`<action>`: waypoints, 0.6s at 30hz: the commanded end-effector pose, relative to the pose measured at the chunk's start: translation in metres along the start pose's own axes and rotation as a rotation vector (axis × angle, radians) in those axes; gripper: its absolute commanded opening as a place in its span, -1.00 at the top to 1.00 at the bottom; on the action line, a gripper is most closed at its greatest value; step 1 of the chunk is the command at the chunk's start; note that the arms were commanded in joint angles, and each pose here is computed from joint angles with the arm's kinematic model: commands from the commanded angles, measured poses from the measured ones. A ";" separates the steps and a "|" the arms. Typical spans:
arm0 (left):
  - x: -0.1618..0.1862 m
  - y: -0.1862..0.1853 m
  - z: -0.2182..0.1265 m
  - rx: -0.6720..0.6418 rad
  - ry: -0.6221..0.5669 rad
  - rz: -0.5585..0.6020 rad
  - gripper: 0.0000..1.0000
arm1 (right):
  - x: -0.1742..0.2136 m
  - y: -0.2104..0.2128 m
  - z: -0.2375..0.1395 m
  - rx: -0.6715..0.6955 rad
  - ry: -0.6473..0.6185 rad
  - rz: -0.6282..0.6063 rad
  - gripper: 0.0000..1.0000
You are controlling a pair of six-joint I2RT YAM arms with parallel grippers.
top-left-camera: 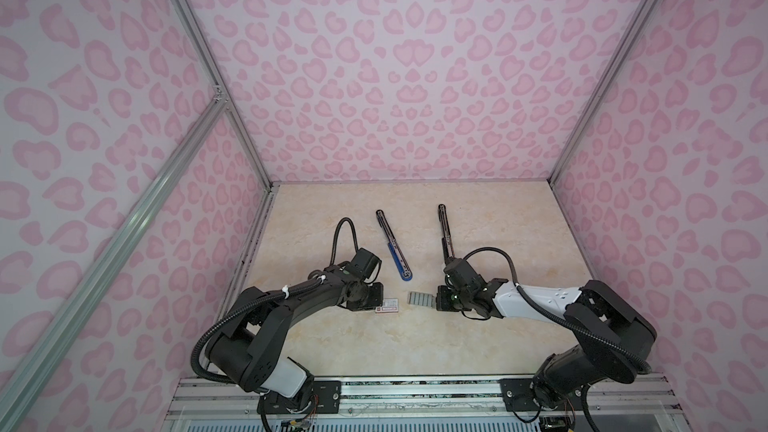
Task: Load the staples into the stapler
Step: 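Set the staple tray down and release both grippers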
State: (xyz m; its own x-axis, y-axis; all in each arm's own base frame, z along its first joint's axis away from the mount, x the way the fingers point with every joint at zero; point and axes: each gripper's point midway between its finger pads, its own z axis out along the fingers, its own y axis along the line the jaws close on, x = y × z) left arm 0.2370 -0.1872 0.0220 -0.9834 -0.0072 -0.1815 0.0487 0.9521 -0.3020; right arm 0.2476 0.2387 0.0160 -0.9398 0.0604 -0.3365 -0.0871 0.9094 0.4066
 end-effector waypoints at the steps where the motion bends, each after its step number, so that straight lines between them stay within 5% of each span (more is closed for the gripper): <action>1: 0.000 0.007 -0.004 -0.038 -0.006 -0.002 0.89 | 0.005 -0.009 0.002 0.036 0.015 0.010 1.00; 10: -0.004 0.024 -0.011 -0.106 -0.031 -0.029 0.86 | -0.002 0.006 0.006 -0.005 0.016 0.005 1.00; 15: -0.008 0.029 -0.017 -0.121 -0.050 -0.031 0.41 | 0.001 0.014 0.008 -0.042 0.035 -0.007 1.00; 18: -0.010 0.029 -0.020 -0.126 -0.053 -0.021 0.29 | 0.002 0.015 0.008 -0.045 0.041 -0.008 0.78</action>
State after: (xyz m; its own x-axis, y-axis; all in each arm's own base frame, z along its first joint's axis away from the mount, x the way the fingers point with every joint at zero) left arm 0.2433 -0.1577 0.0293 -0.9747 -0.0521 -0.2175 -0.0054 0.9777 -0.2099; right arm 0.2508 0.2535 0.0169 -0.9468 0.0520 -0.3176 -0.0982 0.8931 0.4390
